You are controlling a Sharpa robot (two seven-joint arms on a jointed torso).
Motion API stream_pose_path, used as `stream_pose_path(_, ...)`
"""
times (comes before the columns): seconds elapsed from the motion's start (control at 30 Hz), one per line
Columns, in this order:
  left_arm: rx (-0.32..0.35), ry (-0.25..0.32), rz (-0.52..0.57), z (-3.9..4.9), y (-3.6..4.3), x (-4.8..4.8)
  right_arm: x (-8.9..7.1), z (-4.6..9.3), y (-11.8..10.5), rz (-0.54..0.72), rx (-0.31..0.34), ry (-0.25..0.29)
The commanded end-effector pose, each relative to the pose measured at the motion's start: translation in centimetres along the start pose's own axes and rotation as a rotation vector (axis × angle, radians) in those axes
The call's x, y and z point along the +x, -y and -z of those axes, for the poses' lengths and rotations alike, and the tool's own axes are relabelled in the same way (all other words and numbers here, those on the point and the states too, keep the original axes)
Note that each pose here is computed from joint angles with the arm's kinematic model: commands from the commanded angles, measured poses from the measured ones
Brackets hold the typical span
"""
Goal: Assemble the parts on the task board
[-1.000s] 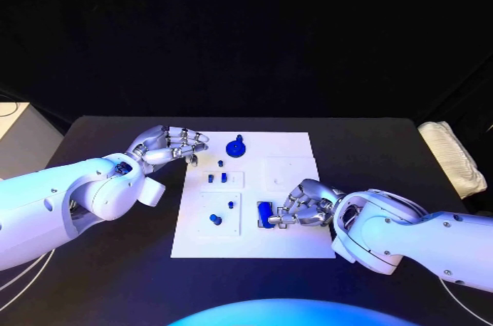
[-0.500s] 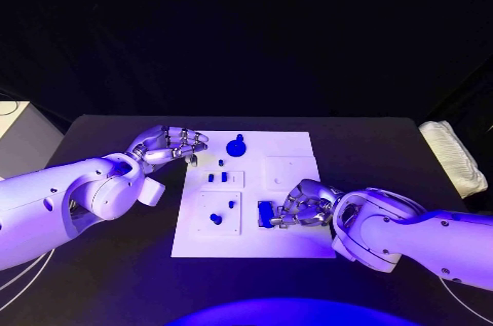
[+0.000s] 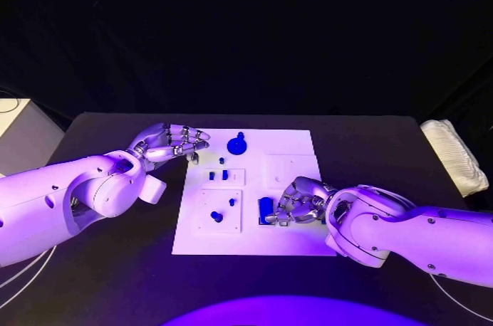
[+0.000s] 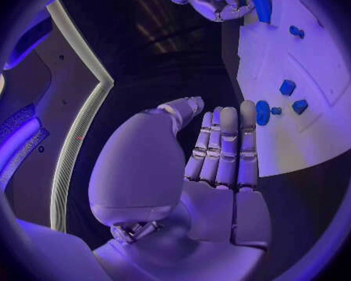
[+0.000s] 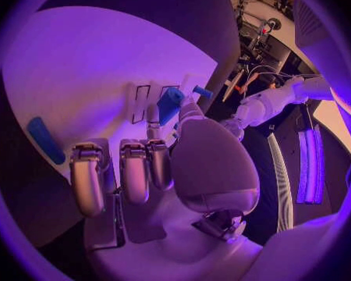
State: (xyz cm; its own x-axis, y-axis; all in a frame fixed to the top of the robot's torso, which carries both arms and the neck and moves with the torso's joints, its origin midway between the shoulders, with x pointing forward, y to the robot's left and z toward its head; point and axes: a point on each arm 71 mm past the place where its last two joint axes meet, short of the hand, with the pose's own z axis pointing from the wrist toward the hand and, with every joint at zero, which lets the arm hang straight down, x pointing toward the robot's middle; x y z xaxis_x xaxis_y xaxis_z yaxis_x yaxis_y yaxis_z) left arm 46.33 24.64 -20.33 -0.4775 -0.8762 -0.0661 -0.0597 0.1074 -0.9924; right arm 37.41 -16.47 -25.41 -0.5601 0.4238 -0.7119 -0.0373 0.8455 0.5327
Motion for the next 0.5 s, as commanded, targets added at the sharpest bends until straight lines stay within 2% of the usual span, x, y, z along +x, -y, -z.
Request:
stream_pose_path(0.03,0.005,-0.012,0.001,0.00,0.08,0.17,0.03,-0.14,0.14,0.031,0.009,0.005)
stream_pose_path(0.5,0.000,-0.014,-0.001,0.04,0.04,0.14,0.59,-0.42,-0.18,0.066,0.001,-0.033)
